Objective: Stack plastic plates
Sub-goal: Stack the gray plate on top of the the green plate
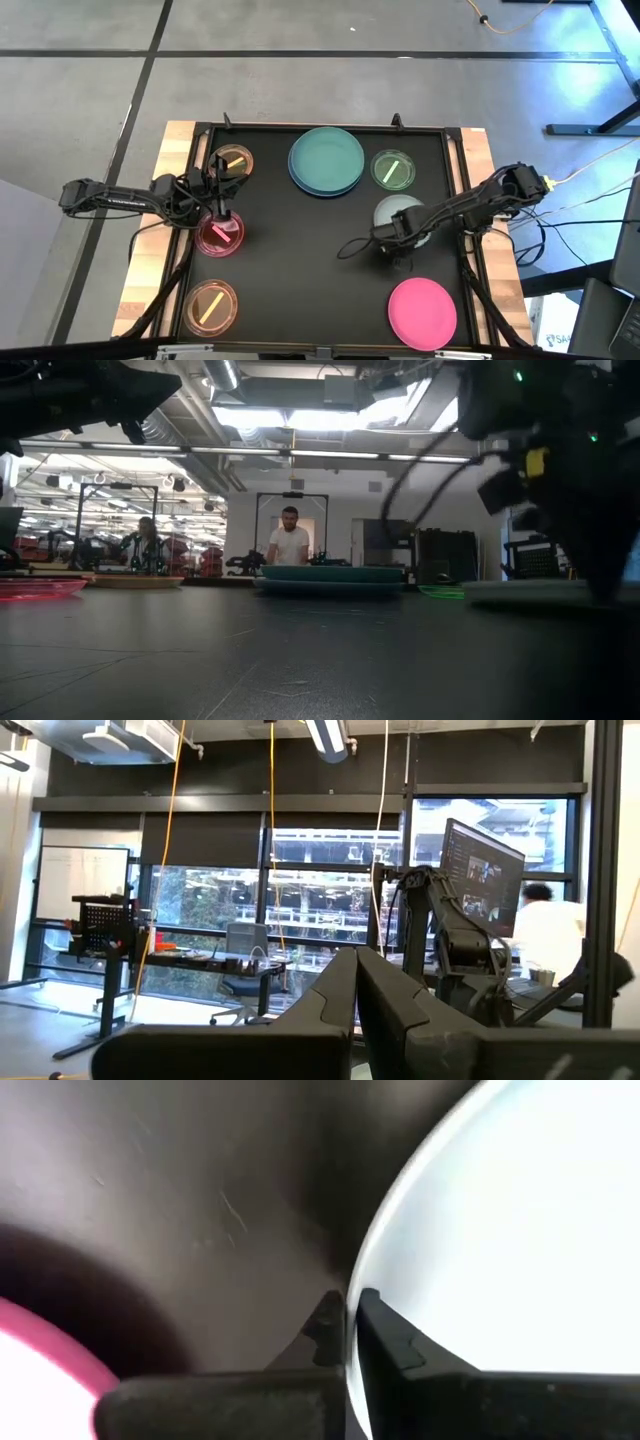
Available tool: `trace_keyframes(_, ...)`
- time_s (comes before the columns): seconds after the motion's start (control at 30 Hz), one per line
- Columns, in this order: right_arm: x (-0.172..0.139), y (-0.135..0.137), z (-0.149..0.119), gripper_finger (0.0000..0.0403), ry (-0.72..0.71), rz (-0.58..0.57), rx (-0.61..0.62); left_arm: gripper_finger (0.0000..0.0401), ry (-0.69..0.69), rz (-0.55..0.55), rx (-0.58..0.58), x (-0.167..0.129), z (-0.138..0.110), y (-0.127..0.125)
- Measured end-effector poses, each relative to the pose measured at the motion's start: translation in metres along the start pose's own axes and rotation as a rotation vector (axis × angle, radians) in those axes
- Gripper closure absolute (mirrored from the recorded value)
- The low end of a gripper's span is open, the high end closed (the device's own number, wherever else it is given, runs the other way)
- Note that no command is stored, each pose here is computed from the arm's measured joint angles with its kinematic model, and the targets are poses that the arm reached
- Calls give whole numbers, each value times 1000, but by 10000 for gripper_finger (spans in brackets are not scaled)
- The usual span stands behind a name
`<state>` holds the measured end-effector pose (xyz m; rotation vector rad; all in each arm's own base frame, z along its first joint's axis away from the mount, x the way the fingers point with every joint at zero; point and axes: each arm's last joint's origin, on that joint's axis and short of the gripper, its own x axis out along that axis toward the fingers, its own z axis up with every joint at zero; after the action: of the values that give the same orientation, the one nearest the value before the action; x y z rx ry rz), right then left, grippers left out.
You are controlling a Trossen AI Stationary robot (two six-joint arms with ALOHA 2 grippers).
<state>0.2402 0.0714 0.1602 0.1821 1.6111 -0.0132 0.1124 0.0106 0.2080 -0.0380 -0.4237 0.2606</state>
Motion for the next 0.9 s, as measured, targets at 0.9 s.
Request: trace_keyframes(0.9,-77,-31,80,402,-536,-459,-508,395,0,0,6,0,0,0)
